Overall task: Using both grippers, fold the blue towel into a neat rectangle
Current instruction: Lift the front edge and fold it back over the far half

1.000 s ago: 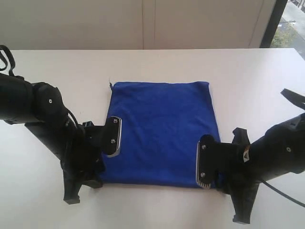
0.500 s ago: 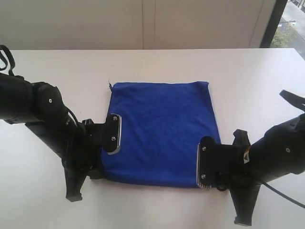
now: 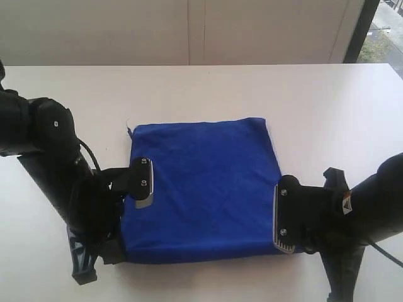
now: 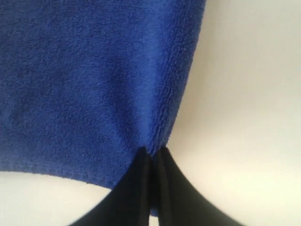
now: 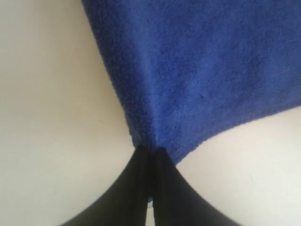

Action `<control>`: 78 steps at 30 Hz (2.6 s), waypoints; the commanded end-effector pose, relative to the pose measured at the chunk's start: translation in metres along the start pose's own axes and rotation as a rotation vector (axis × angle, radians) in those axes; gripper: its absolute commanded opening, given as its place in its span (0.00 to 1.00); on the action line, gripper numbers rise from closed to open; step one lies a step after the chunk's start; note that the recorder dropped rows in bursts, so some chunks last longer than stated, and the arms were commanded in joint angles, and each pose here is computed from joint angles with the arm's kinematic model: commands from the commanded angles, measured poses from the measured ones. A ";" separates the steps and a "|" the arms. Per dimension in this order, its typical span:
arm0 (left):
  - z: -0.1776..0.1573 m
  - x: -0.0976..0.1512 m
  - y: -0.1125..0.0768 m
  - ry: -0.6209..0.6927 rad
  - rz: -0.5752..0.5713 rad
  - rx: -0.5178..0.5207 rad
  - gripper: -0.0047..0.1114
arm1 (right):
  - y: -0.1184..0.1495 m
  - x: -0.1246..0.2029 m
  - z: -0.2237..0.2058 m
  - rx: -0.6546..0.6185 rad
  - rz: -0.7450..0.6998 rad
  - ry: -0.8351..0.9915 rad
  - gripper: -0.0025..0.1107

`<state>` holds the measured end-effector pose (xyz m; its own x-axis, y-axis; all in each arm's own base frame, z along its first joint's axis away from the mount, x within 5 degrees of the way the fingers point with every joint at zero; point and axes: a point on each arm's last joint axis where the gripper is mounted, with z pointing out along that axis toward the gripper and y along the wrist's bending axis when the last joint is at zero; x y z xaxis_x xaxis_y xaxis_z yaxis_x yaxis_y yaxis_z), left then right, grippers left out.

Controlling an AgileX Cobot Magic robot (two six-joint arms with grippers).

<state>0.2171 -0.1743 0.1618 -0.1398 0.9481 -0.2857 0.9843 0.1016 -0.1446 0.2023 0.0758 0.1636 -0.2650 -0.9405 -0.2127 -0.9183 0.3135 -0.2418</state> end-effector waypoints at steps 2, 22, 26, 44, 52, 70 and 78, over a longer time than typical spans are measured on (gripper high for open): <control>-0.014 0.003 -0.013 0.015 -0.034 0.039 0.04 | 0.003 0.001 -0.011 0.010 0.011 -0.018 0.02; -0.052 -0.021 0.013 -0.037 -0.085 -0.189 0.04 | -0.031 -0.023 -0.036 0.214 0.076 -0.146 0.02; -0.061 -0.025 0.019 -0.029 -0.081 -0.247 0.04 | -0.039 -0.028 -0.042 0.252 0.067 -0.164 0.02; -0.079 -0.033 0.041 -0.087 -0.088 -0.467 0.04 | -0.065 -0.041 -0.042 0.380 0.088 -0.252 0.02; -0.083 -0.036 0.049 -0.119 -0.083 -0.558 0.04 | -0.083 -0.035 -0.044 0.415 0.134 -0.243 0.02; -0.092 -0.026 0.070 -0.202 -0.156 -0.658 0.04 | -0.104 -0.047 -0.027 0.429 0.135 -0.257 0.02; -0.079 -0.028 0.080 -0.215 -0.153 -0.671 0.04 | -0.117 -0.042 -0.023 0.444 0.165 -0.245 0.02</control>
<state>0.3055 -0.1682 0.2313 -0.2326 0.8469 -0.4781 0.8094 0.4411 0.3876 0.3087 0.0805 0.2208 -0.2596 -0.8426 -0.4718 -0.6637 0.5105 -0.5466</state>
